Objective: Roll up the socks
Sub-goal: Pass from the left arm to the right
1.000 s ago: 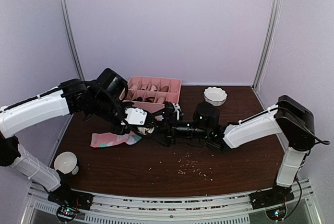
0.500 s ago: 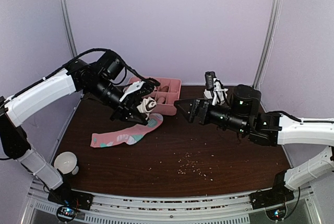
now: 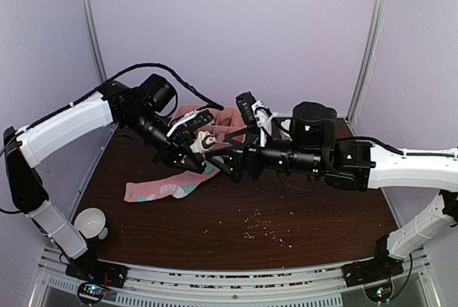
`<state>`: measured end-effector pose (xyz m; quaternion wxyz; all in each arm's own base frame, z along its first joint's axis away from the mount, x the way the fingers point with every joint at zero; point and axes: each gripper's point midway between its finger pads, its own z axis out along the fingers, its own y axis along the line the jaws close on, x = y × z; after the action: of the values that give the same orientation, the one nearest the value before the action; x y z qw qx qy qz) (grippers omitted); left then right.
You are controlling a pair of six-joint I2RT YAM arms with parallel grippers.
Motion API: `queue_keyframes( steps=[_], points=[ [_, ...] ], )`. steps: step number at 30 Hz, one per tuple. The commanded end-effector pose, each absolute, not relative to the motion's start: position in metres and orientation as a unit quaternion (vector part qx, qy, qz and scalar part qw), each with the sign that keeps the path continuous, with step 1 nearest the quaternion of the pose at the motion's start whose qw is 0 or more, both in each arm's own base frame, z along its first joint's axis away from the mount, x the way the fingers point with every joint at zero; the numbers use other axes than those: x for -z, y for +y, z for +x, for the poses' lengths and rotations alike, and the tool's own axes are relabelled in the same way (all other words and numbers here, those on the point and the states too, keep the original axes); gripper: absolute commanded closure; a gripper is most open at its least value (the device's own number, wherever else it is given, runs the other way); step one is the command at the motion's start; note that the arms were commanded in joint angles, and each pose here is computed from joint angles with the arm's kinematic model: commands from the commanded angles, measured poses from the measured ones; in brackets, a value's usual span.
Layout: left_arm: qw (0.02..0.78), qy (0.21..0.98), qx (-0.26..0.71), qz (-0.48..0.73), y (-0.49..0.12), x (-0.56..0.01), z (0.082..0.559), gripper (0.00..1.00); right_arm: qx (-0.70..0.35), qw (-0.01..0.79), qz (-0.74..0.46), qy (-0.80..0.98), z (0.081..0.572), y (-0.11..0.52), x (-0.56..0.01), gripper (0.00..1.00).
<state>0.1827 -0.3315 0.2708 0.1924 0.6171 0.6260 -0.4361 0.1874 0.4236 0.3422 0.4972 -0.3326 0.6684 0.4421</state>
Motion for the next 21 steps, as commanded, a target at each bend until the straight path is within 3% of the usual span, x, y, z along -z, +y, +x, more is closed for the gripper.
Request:
queue_keyframes(
  steps=[1, 4, 10, 21],
  points=[
    [0.191, 0.618, 0.458, 0.609, -0.334, -0.282, 0.182, 1.00, -0.438, 0.470, -0.377, 0.667, 0.178, 0.440, -0.327, 0.12],
    [0.189, 0.617, 0.461, 0.610, -0.334, -0.281, 0.181, 1.00, -0.441, 0.467, -0.377, 0.667, 0.181, 0.449, -0.328, 0.15],
    [0.183, 0.614, 0.462, 0.613, -0.333, -0.276, 0.179, 1.00, -0.448, 0.475, -0.357, 0.668, 0.190, 0.460, -0.330, 0.33],
    [0.176, 0.611, 0.473, 0.610, -0.334, -0.276, 0.176, 1.00, -0.508, 0.503, -0.298, 0.632, 0.196, 0.457, -0.347, 0.47]
  ],
)
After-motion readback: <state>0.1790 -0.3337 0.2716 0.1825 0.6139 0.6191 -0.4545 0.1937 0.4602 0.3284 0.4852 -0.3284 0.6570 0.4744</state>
